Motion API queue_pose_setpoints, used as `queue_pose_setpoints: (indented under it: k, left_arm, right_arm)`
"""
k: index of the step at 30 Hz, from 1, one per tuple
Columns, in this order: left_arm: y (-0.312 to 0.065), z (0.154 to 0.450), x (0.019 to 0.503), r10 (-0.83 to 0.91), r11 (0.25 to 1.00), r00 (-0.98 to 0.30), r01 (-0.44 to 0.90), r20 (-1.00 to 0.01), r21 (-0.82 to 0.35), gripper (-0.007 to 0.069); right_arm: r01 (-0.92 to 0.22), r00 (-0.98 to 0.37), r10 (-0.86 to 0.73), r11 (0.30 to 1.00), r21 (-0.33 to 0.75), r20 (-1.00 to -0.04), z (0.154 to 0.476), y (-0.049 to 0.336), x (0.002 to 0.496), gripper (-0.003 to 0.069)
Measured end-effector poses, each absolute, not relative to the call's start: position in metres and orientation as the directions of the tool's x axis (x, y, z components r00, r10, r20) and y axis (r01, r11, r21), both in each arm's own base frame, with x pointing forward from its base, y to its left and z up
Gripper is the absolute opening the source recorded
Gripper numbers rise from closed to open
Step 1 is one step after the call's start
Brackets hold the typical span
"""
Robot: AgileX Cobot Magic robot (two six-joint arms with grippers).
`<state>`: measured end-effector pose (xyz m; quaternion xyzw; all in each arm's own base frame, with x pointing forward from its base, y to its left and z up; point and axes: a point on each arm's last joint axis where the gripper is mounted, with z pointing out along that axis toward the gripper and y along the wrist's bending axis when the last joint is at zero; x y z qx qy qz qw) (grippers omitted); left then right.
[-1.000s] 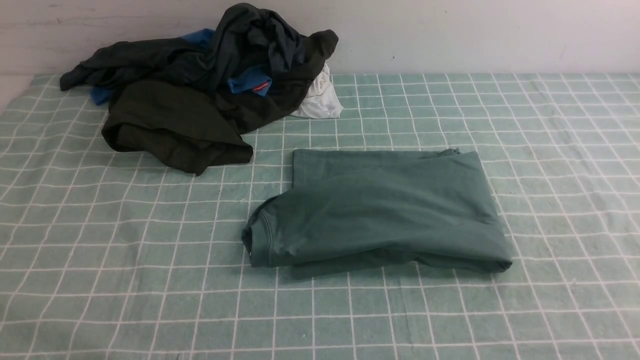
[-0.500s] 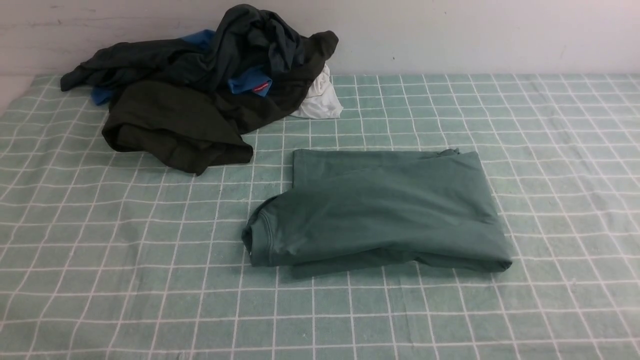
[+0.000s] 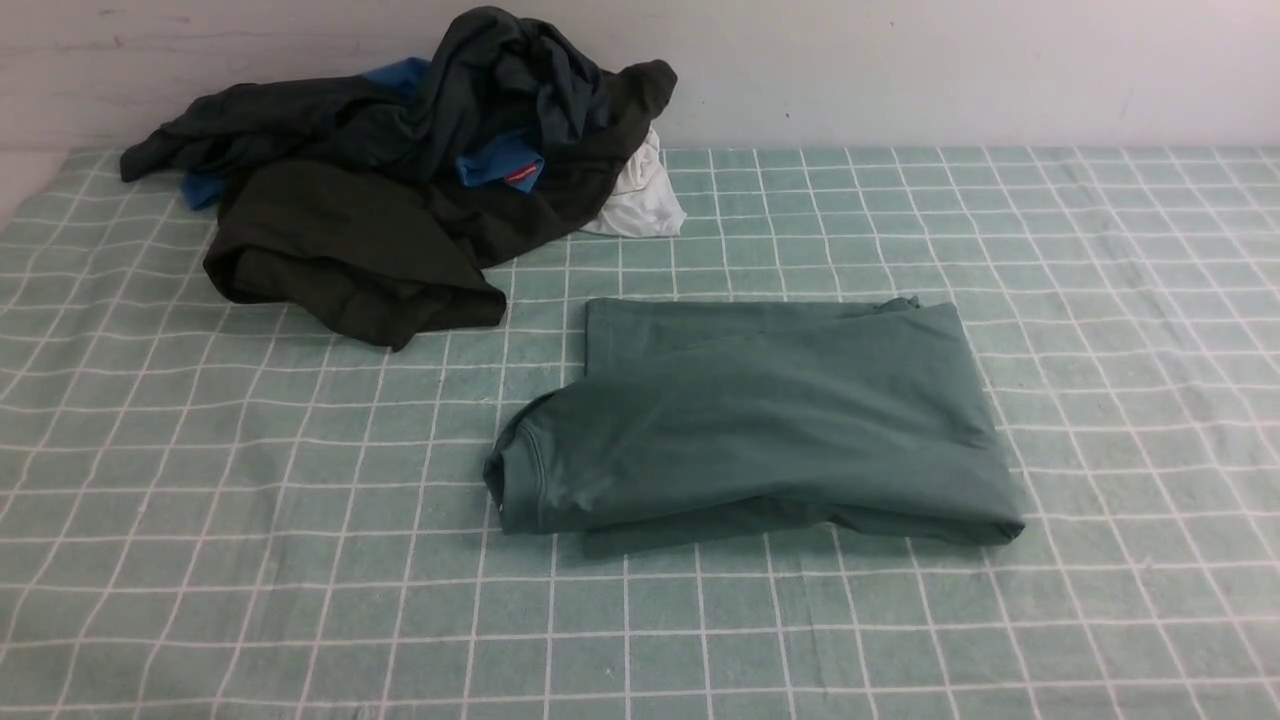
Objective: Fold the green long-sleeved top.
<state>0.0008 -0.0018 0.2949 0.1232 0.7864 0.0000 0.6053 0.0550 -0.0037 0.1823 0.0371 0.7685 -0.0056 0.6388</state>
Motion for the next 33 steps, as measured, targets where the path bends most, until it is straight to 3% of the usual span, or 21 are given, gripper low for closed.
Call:
queue_pose_setpoints:
  k: [28,33]
  left_arm:
    - [-0.001,0.295,0.002,0.201,0.970,-0.230,0.185,-0.952,0.160,-0.0003]
    - [-0.005,0.278,0.022,0.151,0.979,-0.123,0.154,-0.981,0.132,-0.0003]
  right_arm:
    - [0.064,-0.181,0.051,0.997,0.040,-0.982,0.182,-0.004,0.055,-0.0013]
    - [0.064,-0.181,0.051,0.997,0.040,-0.982,0.182,-0.004,0.055,-0.0013]
